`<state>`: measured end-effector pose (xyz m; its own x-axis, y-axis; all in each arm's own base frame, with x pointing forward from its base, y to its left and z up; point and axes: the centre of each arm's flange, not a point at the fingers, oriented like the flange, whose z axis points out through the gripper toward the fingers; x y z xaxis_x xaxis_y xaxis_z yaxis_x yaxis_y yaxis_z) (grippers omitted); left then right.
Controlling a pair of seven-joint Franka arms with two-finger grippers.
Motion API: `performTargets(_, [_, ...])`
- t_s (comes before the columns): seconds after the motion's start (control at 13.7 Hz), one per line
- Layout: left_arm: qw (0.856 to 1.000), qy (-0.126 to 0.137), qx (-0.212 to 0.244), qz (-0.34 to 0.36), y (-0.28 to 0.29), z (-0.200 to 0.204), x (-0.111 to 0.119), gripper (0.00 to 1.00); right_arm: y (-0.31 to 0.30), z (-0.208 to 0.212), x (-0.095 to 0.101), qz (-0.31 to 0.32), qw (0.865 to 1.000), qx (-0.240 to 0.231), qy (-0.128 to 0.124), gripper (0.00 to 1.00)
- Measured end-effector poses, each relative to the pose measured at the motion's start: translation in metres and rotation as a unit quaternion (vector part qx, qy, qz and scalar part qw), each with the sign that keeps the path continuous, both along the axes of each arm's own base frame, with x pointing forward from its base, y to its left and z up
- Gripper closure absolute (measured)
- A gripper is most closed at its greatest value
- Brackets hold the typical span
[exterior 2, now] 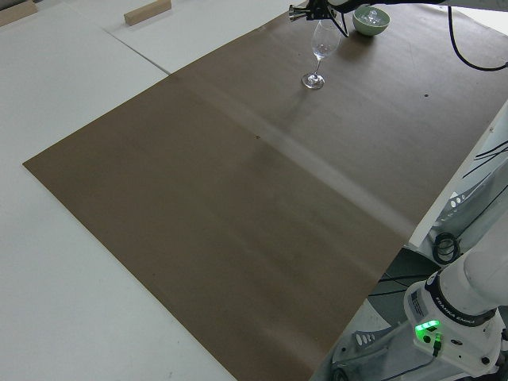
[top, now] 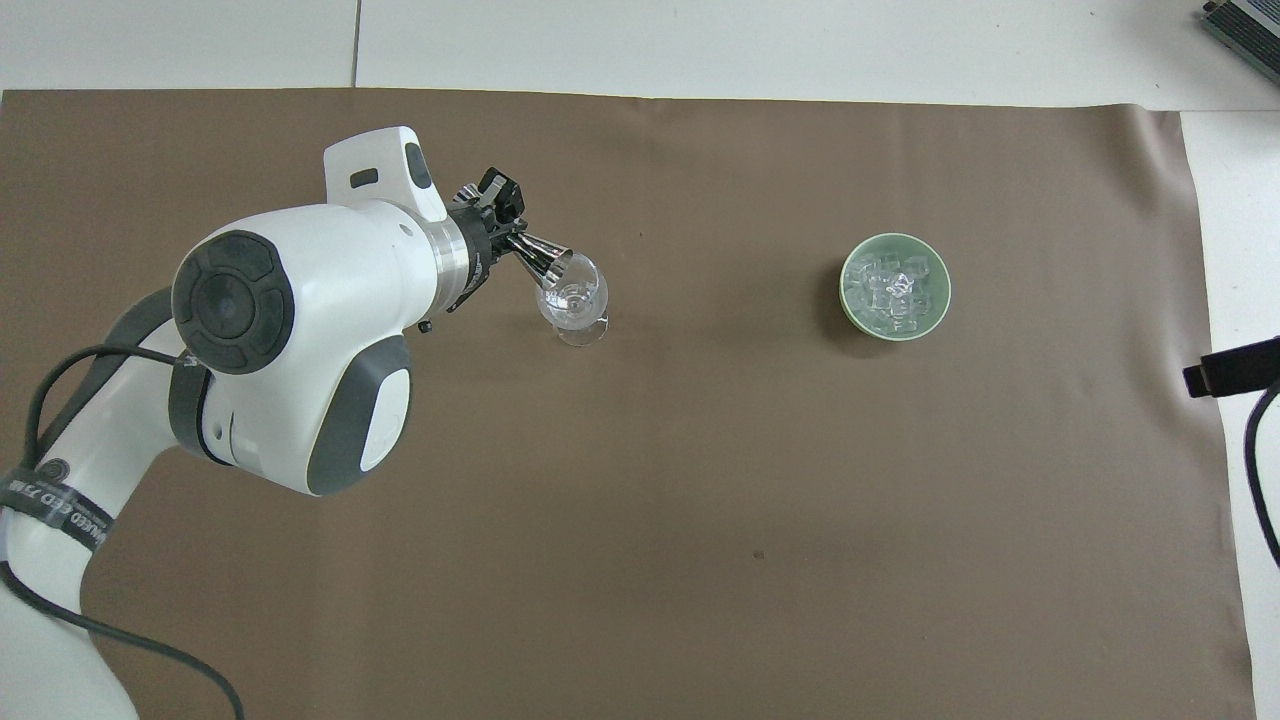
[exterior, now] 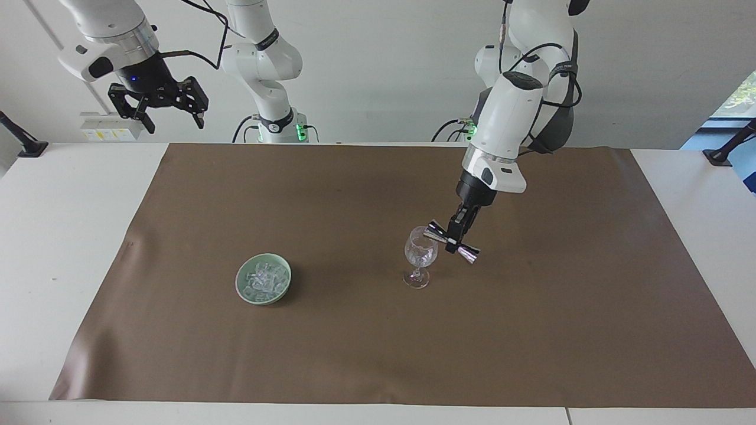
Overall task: Pour wine and add ice with both arms
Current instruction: 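Turn the silver cup upright and draw it back from the glass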
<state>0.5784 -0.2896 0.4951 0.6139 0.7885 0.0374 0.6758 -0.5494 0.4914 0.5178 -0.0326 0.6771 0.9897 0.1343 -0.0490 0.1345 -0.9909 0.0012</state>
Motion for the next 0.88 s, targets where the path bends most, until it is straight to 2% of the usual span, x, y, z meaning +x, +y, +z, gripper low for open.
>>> performTargets(0.51, [1.0,-0.009,0.019,-0.007,-0.0008,0.001,-0.0001,0.78,0.0,0.0,0.0,0.0,1.0,0.0,0.0,0.0])
performTargets(0.88, [1.0,-0.003,0.021,-0.002,-0.0005,0.0005,-0.0003,0.78,0.0,0.0,0.0,0.0,1.0,0.0,0.0,0.0])
